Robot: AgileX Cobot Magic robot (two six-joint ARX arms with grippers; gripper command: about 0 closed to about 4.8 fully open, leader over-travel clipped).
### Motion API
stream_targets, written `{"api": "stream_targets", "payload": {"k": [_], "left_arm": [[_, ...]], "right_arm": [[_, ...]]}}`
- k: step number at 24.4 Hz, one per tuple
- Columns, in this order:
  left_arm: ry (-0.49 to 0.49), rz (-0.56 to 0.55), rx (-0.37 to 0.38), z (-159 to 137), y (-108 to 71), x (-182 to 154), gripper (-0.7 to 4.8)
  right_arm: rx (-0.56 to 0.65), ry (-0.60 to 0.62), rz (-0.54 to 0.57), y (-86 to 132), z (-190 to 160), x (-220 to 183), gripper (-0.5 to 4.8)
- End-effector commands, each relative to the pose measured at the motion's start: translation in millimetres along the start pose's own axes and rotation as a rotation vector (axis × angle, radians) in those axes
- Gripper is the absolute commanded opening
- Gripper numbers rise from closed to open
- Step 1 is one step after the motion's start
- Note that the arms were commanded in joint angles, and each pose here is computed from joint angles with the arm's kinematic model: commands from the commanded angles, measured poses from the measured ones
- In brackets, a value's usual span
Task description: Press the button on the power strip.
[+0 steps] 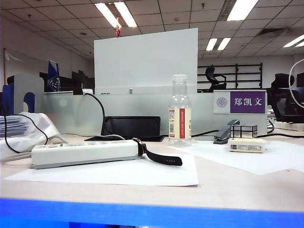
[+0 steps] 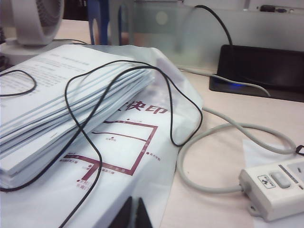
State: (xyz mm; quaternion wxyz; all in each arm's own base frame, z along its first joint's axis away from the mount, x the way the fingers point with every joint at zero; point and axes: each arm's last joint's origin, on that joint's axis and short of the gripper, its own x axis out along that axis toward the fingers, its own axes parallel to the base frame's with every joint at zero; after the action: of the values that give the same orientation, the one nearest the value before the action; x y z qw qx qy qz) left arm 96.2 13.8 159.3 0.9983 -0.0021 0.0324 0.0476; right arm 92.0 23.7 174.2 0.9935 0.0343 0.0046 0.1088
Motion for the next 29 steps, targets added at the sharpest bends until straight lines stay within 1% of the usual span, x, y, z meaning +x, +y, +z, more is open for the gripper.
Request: {"api": "stream_targets", "payload": {"k": [1, 5, 9, 12, 18, 22, 24, 29], "left_arm": [[-0.018, -0.019, -0.003, 1.9, -0.7, -0.2, -0.04], [-0.022, -0.058, -0.007, 2.4, -1.8, -0.2, -0.04], [-0.019, -0.068, -0.047, 2.2, -2.1, -0.3, -0.04], [-0.019, -0.067, -0.062, 2.2, -2.1, -0.3, -0.04], [-0.019, -0.072, -0.061, 2.3, -3.6, -0.2, -0.04], [-0.018, -0.079, -0.069, 2.2, -4.6, -0.2, -0.04], [-0.016, -0.075, -0.086, 2.1, -4.5, -0.2, -0.04], [-0.014, -0.076, -0.087, 1.9, -4.5, -0.2, -0.04]], "right_arm": [[-0.002, -0.018, 0.002, 0.2, 2.5, -0.3, 0.03], [-0.002, -0.017, 0.002, 0.2, 2.5, -0.3, 0.03], [-0.002, -0.017, 0.002, 0.2, 2.5, -0.3, 0.03], [-0.002, -0.017, 0.002, 0.2, 2.5, -0.3, 0.03], [-0.002, -0.017, 0.002, 0.2, 2.5, -0.3, 0.04], [-0.002, -0.017, 0.002, 0.2, 2.5, -0.3, 0.04], [-0.002, -0.017, 0.002, 0.2, 2.5, -0.3, 0.04], [-0.002, -0.017, 0.002, 0.2, 2.5, -0.3, 0.04]]}}
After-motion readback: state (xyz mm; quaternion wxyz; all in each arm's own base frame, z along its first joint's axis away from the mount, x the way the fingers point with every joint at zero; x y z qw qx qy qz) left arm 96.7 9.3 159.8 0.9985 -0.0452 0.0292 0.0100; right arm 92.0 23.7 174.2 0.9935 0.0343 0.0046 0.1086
